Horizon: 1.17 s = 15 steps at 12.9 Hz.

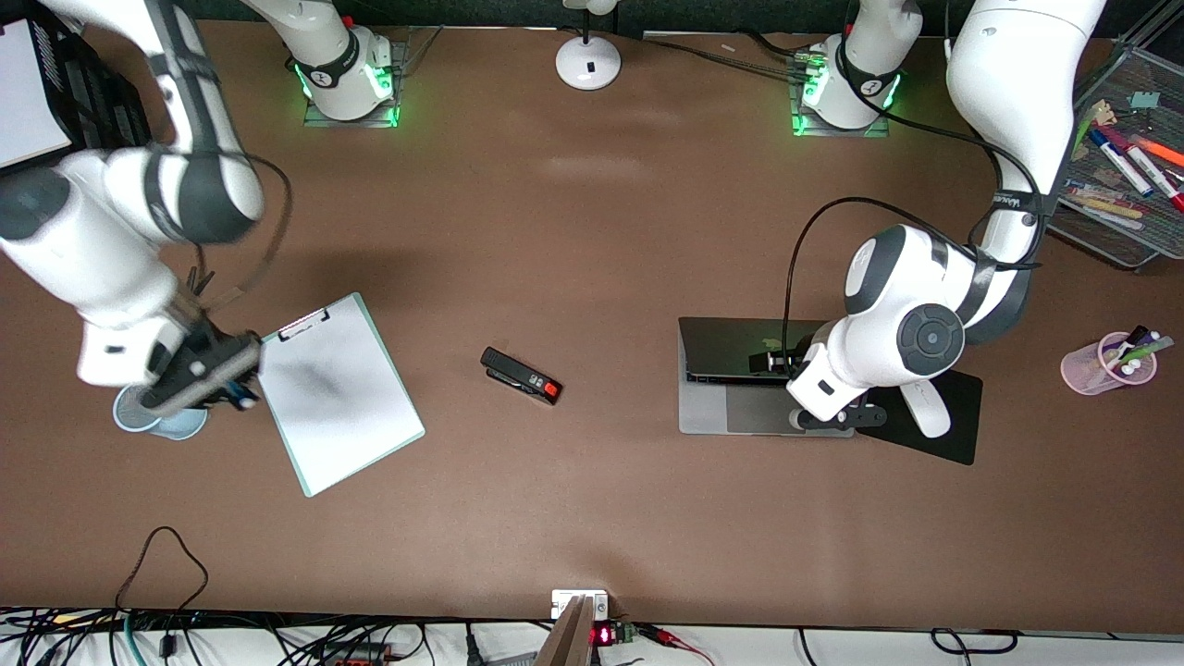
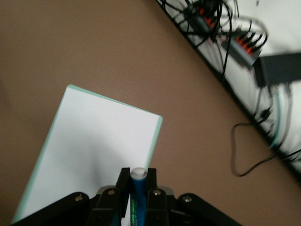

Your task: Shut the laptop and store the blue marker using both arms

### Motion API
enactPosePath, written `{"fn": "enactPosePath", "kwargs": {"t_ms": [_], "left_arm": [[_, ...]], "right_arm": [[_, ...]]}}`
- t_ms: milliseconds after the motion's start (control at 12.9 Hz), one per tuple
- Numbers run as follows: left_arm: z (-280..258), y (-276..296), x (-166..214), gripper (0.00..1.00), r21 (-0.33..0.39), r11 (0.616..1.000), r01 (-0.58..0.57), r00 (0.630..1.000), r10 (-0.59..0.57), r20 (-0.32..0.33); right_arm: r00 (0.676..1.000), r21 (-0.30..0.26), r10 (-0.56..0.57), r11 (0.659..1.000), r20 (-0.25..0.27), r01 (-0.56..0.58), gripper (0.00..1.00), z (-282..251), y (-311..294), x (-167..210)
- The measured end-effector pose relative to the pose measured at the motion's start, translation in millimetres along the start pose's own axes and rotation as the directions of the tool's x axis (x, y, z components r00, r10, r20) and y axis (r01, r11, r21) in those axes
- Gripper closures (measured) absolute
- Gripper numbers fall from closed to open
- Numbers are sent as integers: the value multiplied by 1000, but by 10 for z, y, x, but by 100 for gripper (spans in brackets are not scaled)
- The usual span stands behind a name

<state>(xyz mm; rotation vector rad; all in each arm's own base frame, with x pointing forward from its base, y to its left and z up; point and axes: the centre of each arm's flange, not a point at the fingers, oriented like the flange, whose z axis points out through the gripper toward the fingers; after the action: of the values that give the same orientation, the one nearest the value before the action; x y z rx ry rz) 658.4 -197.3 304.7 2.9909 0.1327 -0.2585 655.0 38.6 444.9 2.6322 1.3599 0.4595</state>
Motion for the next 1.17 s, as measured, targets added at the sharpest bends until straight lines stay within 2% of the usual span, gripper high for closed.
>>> {"fn": "enactPosePath", "kwargs": {"t_ms": [156, 467, 622, 856, 1167], "left_arm": [[56, 9, 25, 0, -5, 1000, 0, 1000, 0, -6], [233, 31, 80, 0, -17, 1000, 0, 1000, 0, -15], [325, 36, 113, 0, -24, 1000, 1, 1000, -1, -22], [421, 62, 147, 0, -33, 999, -2, 999, 1, -38], [614, 55, 208, 0, -39, 999, -5, 998, 2, -55]], "right_arm": [[989, -3, -140, 990, -54, 140, 82, -202, 238, -290], [944, 14, -287, 956, -165, 293, 82, -36, 572, -924], [908, 29, -356, 928, -222, 371, 82, 101, 611, -1107], [857, 108, -406, 883, -317, 458, 82, 328, 650, -1459], [776, 132, -499, 803, -386, 582, 82, 423, 889, -1891]]}}
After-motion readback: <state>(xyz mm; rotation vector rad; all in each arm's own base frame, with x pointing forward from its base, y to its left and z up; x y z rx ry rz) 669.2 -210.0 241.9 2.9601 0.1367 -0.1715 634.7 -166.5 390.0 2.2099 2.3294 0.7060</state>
